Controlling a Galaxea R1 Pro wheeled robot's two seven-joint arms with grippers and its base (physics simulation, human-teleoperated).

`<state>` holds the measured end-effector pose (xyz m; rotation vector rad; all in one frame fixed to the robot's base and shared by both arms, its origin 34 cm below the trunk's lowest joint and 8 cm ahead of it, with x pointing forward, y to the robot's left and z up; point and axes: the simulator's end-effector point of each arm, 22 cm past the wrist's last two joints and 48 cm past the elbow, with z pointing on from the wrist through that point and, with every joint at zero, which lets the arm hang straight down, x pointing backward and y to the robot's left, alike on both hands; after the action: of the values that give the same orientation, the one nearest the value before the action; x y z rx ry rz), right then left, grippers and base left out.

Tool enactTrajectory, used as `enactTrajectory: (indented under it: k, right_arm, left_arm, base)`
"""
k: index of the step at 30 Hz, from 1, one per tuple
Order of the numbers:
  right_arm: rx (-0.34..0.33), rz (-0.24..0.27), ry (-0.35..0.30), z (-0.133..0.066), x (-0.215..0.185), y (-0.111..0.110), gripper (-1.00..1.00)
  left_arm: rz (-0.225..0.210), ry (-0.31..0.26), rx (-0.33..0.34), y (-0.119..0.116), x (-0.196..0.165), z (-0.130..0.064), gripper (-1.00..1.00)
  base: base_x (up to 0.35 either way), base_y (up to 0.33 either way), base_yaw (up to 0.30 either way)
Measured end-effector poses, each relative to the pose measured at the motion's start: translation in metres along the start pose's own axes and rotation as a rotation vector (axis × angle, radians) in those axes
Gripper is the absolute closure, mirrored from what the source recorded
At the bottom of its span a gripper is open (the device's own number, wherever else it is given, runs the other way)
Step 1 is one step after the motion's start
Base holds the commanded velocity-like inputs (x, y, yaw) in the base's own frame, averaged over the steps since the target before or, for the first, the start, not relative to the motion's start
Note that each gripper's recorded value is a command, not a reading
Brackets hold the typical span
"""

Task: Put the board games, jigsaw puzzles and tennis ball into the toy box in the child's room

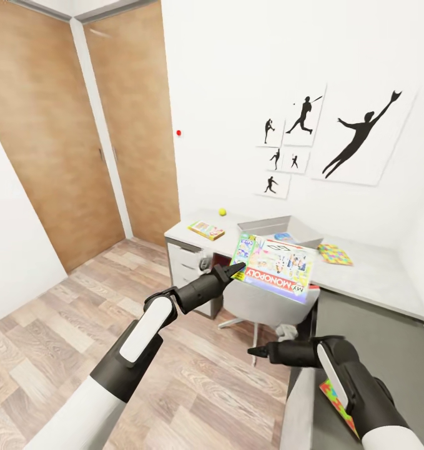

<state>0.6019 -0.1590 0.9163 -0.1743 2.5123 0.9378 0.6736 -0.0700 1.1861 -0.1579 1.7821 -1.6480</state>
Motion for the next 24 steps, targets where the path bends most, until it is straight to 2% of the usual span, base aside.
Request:
enactTrajectory:
  k: [24]
  right_arm:
    - [0.005,-0.019,-0.016,-0.0055,-0.0072,0.0022,-1.00]
  left_arm:
    - [0.002,0.000,-0.001,0.0002,-0.0001,0.0000,1.00]
  base:
    - [0.000,0.000,0.270]
